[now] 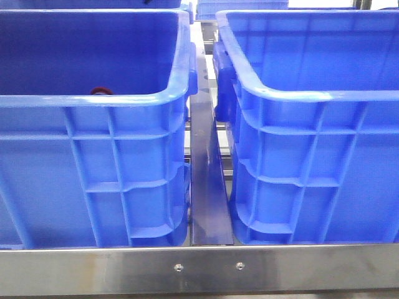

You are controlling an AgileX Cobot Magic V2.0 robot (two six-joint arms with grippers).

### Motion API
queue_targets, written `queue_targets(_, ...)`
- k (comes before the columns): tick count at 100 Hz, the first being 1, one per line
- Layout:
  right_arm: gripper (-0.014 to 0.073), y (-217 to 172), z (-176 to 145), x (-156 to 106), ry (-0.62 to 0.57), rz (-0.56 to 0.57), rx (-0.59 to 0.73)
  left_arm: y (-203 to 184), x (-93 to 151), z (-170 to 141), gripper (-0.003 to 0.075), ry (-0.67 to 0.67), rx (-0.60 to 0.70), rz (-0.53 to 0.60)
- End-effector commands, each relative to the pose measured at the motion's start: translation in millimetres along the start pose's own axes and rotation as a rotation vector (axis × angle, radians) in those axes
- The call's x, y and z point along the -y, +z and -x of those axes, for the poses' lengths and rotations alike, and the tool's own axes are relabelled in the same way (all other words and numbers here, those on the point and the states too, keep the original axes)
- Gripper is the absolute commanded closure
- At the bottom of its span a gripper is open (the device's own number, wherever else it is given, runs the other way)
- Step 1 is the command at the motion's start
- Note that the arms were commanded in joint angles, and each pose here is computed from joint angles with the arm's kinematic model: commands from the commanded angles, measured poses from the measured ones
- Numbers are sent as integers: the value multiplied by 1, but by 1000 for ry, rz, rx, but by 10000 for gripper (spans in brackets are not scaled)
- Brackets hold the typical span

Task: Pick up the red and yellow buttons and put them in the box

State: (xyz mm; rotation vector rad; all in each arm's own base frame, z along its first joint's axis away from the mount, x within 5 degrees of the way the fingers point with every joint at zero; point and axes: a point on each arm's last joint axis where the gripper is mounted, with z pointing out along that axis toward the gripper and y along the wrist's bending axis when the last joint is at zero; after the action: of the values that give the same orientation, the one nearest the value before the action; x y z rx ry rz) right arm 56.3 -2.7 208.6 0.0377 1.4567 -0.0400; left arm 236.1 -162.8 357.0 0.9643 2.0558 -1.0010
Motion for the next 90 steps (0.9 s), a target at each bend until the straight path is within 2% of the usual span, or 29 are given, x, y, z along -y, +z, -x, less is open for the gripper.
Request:
queue_targets(1,661,-3,12,-1,-5,5,113,-7,16,13,659,9,80,-43)
queue_targets(20,661,-4,46,1,-6,-13,40,-7,16,13,659,9,80,-43)
queue_targets(39,661,8,81,3,-4,-35,-160,-7,16,13,659,9,80,-43)
queue_targets(65,651,54,110,4,-2,-49,-412,-7,16,13,659,9,80,-43)
queue_targets(75,551,76,116,4,5,-48,-473,-7,16,13,659,9,80,-43)
queue_targets(82,403,90,120,3,27,-43,-498,-7,16,13,659,9,80,-43)
queue_targets(90,183,103,123,2,60,-36,-524,-7,16,13,659,9,80,-43)
